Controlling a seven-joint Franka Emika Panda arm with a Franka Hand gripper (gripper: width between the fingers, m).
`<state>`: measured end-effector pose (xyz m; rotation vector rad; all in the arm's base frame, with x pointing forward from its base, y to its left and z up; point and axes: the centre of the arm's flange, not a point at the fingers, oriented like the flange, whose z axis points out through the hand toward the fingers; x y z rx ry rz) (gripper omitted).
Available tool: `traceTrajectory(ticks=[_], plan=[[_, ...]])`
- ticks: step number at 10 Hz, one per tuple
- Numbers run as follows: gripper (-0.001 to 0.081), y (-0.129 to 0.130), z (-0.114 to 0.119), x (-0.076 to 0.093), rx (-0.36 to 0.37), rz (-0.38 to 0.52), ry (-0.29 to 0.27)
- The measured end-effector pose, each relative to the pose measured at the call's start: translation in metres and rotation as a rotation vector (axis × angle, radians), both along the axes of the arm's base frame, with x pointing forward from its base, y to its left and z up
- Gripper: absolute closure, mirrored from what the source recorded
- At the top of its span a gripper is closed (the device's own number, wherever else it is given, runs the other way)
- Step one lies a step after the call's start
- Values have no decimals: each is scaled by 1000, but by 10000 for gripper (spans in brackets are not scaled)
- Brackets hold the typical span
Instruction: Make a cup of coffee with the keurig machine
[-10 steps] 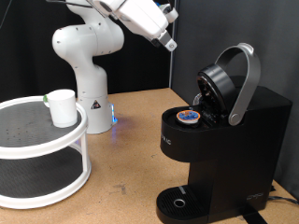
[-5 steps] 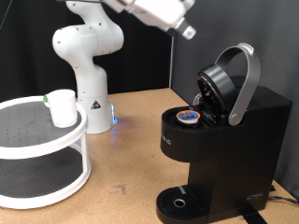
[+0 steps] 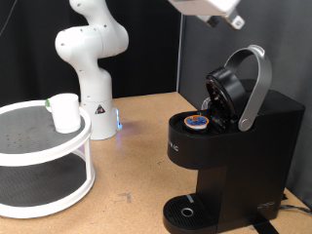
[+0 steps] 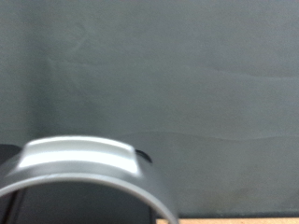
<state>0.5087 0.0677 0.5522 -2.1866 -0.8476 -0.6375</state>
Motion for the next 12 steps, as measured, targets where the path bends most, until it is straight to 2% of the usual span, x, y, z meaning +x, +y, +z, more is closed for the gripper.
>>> traceTrajectory(ticks=[1,2,4,6,9,12], plan=[[1,7,-1,6,-24,-17,-2],[1,7,-1,5,-18,-14,3],[1,10,5,7,100,-38,1],[1,21,17,8,133,-23,21],[1,54,28,9,100,41,70],[1,85,29,8,64,59,94]])
